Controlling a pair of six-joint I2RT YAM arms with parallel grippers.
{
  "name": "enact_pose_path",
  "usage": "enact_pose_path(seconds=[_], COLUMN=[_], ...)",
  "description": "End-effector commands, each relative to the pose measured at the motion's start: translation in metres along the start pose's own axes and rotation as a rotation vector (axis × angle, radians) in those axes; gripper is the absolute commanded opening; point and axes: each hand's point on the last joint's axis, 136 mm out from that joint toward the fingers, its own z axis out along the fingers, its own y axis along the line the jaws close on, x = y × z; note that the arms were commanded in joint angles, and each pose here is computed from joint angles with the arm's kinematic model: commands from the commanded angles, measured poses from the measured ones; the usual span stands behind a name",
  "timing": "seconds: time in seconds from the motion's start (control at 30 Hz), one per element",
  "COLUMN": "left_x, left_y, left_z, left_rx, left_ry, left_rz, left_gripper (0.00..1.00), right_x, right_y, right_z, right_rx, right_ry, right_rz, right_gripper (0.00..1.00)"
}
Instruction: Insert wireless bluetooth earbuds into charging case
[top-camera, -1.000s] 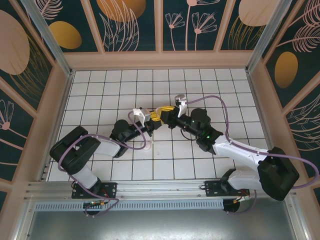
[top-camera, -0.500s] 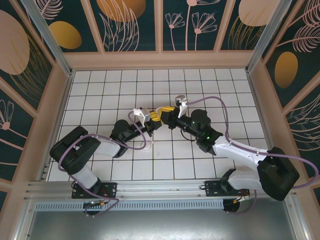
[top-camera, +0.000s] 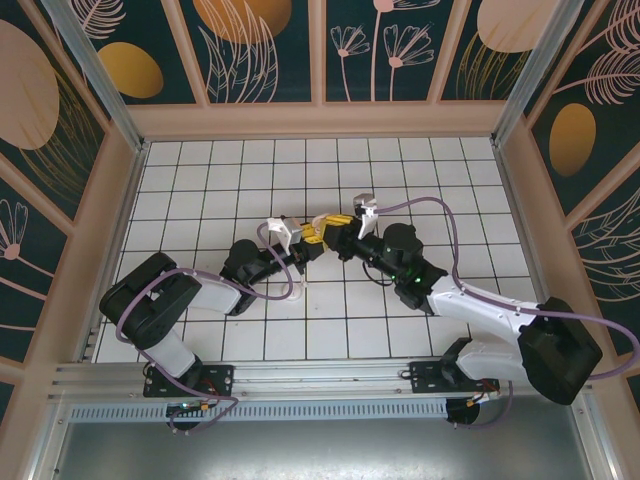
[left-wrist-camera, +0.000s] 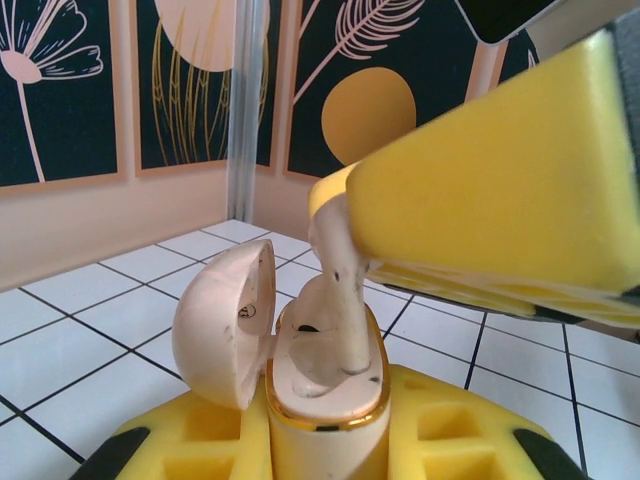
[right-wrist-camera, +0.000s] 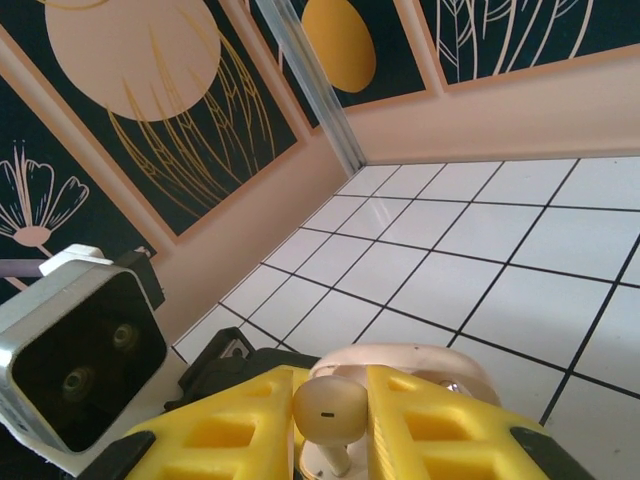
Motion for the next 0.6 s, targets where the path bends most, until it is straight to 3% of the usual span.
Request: enact_pose_path(seconds=[0.0, 0.27, 0.57], left_x=[-0.037, -0.031, -0.031], left_y=[-0.006, -0.005, -0.008], left_z=[0.001, 0.001, 0.001], left_rx=[0.016, 0.007, 0.014], left_ry=[-0.118, -0.093, -0.086], left_rz=[0.041, 0.078, 0.136], left_gripper=[0.1, 0.1, 0.1], right_x=[0.001, -0.027, -0.033], right_y=[0.003, 0.022, 0.031], right_z=[-0.003, -0.008, -0.007], right_rx=[-0.001, -0.052, -0.088], right_ry=[-0.002, -0.053, -0.061], right_rz=[0.011, -0.01, -0.012], right_gripper=[0.23, 0.23, 0.23])
